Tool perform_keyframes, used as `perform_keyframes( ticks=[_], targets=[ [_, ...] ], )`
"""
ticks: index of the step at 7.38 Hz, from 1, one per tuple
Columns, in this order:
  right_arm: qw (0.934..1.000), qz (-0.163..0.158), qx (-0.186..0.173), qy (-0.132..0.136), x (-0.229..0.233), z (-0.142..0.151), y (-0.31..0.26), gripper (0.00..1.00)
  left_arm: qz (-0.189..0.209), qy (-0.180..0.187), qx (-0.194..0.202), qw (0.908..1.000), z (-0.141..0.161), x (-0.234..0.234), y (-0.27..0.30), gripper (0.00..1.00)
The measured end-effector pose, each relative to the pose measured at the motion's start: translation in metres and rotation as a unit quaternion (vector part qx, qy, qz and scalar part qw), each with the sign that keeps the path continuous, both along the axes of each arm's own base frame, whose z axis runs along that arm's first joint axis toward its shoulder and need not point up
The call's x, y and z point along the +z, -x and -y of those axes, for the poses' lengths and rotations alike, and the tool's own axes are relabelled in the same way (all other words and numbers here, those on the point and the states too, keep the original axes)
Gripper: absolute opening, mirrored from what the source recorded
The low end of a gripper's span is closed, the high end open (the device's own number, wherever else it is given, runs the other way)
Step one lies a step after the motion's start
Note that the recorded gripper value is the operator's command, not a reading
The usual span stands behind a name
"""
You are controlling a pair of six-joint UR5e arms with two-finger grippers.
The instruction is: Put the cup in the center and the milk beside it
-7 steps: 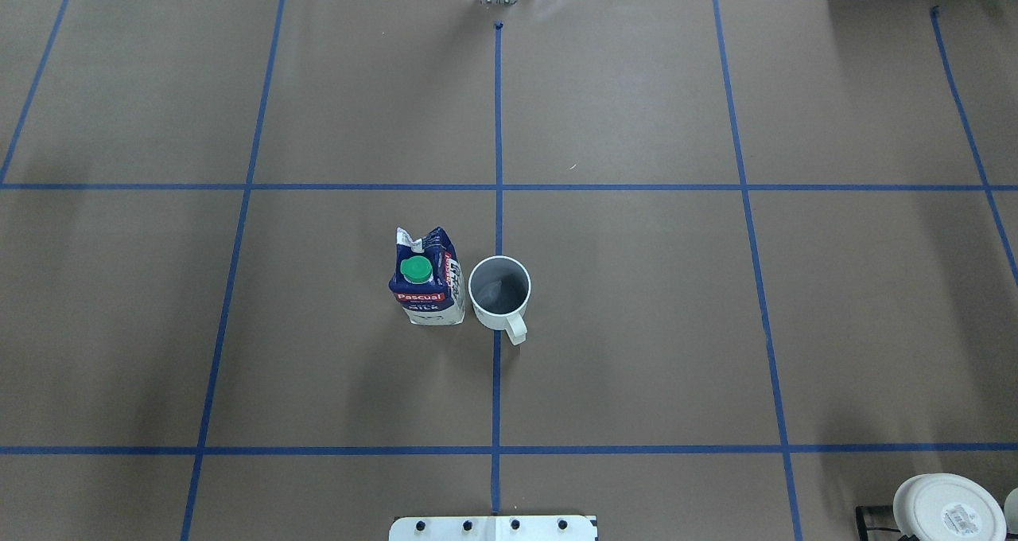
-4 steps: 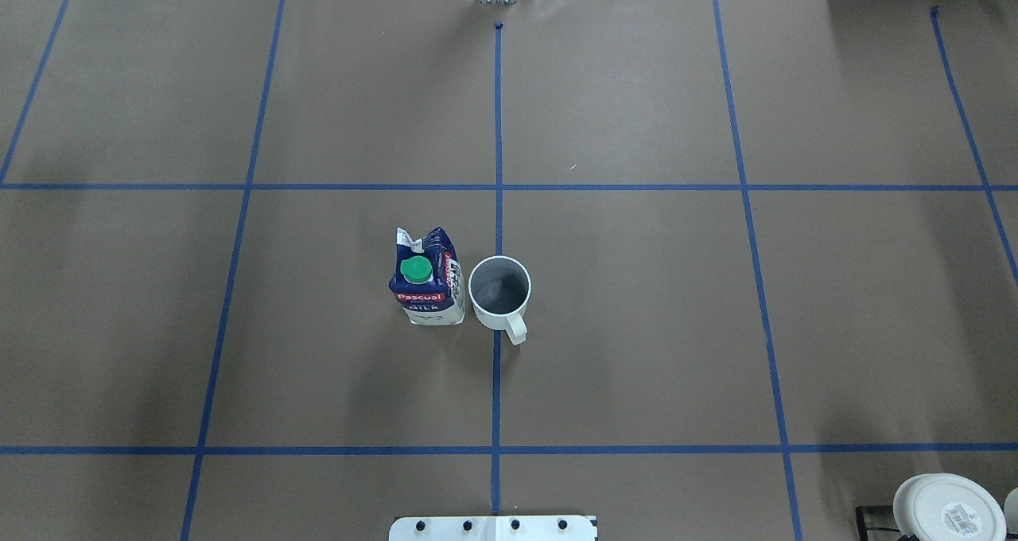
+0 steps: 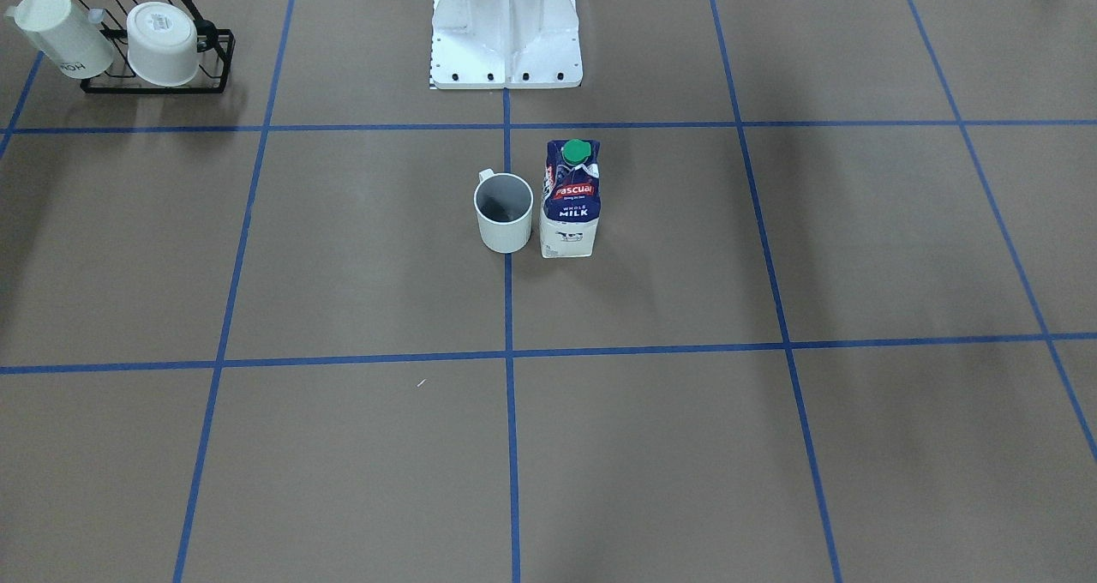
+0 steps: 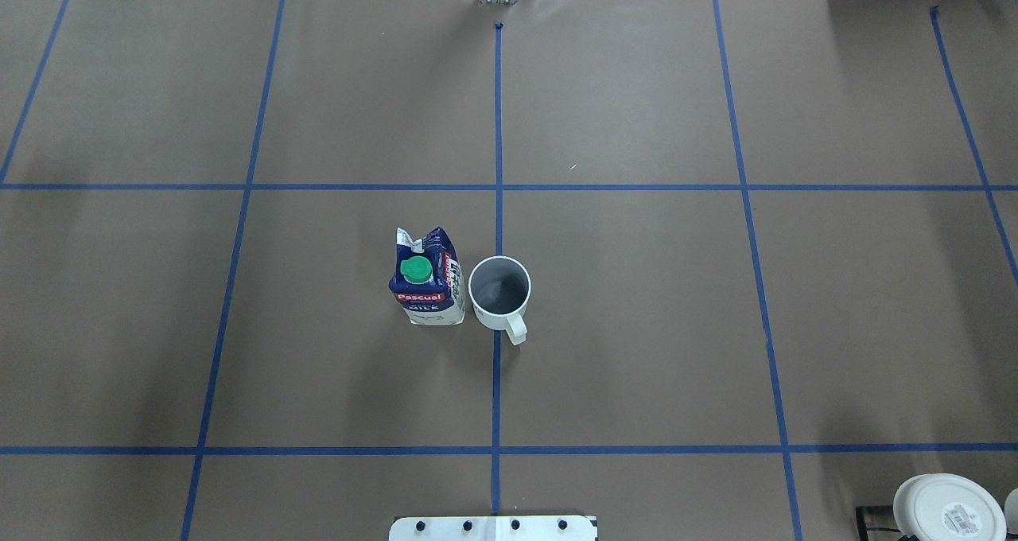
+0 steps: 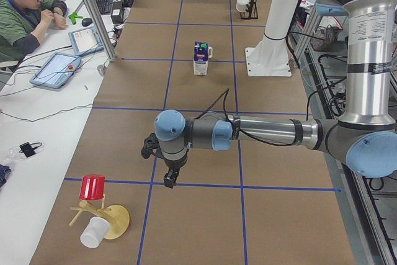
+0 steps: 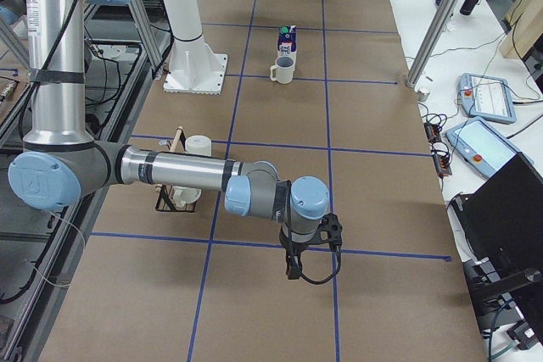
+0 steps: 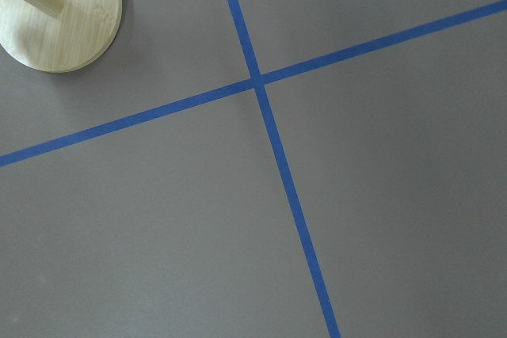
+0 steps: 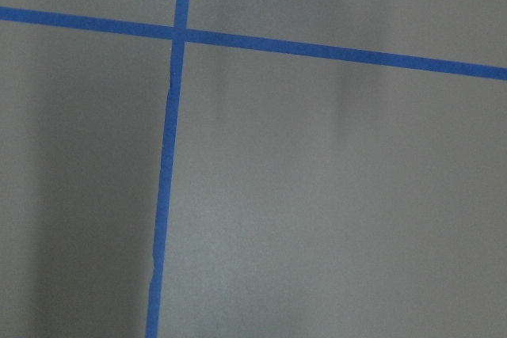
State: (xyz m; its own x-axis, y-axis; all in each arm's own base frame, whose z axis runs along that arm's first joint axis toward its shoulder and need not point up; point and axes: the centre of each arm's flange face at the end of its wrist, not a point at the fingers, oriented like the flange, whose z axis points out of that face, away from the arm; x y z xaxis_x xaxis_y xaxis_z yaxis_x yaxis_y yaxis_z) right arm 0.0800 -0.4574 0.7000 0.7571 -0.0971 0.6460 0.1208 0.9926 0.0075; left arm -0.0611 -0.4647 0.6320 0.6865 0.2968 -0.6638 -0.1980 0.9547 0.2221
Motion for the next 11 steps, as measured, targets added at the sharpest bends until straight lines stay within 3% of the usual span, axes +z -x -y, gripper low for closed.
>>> perform_keyframes(
  ticks=[11],
  targets=[
    [1.0, 0.002, 0.001, 0.004, 0.0027, -0.0008, 0.0003, 1.0, 0.0, 0.008, 0.0, 1.0, -0.0069, 0.0072, 0.0, 0.99]
  ],
)
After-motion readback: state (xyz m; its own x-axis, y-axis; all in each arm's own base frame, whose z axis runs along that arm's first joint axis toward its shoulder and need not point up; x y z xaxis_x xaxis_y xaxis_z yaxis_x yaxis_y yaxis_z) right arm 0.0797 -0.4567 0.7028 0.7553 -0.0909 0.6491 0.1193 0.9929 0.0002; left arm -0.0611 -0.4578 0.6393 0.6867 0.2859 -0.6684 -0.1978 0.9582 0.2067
